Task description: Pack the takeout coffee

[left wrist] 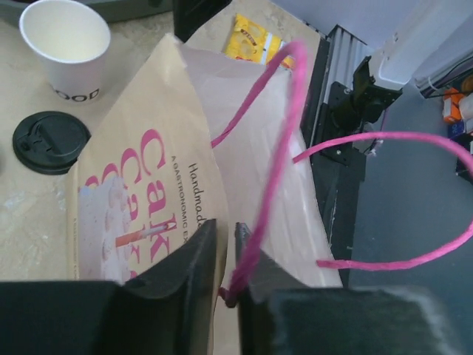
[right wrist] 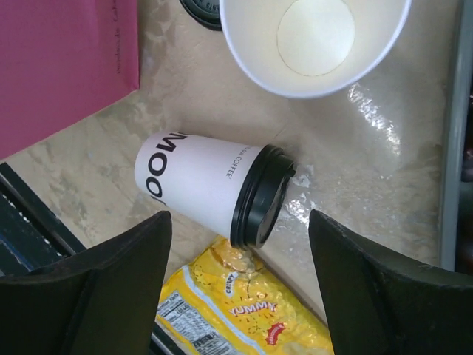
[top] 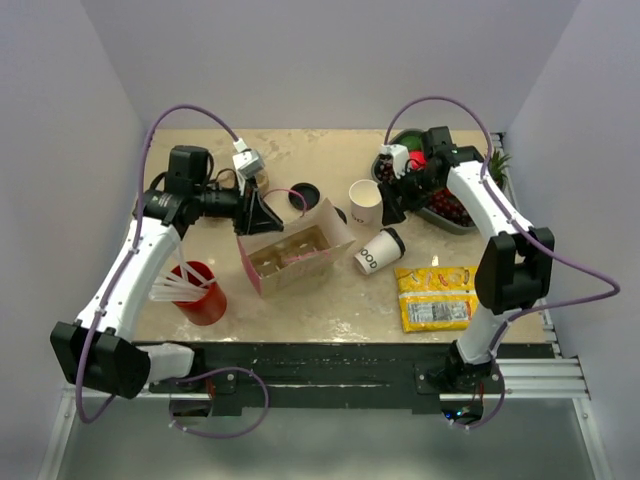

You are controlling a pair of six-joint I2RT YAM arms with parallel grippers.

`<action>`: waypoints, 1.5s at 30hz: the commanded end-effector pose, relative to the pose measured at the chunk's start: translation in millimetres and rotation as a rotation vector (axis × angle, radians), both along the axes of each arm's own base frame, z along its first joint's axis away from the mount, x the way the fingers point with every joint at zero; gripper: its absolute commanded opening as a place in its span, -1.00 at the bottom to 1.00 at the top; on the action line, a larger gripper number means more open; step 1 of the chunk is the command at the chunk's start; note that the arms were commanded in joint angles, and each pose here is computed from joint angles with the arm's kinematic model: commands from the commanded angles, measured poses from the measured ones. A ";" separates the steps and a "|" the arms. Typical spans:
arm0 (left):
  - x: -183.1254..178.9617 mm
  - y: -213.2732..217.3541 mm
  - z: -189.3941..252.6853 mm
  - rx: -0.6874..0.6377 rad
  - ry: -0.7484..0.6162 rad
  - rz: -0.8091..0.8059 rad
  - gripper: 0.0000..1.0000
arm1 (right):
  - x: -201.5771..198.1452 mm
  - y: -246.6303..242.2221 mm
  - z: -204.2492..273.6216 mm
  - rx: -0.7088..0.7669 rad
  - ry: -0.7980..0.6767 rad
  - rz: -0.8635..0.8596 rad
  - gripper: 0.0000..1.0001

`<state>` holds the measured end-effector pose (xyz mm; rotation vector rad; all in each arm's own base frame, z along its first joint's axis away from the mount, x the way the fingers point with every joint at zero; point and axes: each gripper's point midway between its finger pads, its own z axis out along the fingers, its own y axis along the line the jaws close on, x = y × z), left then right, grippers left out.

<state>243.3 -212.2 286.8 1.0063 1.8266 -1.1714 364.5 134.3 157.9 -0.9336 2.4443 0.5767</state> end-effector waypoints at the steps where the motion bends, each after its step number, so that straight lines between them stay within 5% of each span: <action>1: 21.5 20.2 -4.3 0.012 0.079 0.077 -0.42 | 11.2 0.3 -0.2 0.048 0.008 -0.039 0.58; 8: 31.0 27.0 -10.8 0.009 0.096 0.084 -0.22 | 22.2 -7.5 -33.2 -0.004 0.086 -0.054 0.59; 23: 34.1 31.9 -16.2 0.043 0.093 0.105 -0.21 | 8.7 -9.9 -71.4 -0.003 0.252 -0.095 0.55; 32: 37.1 33.5 -14.5 0.054 0.068 0.106 -0.21 | -5.8 -7.3 -69.0 0.018 0.295 -0.098 0.31; 45: 39.5 34.9 -17.3 0.067 0.064 0.112 -0.21 | -28.8 -12.1 -54.9 0.007 0.319 -0.150 0.47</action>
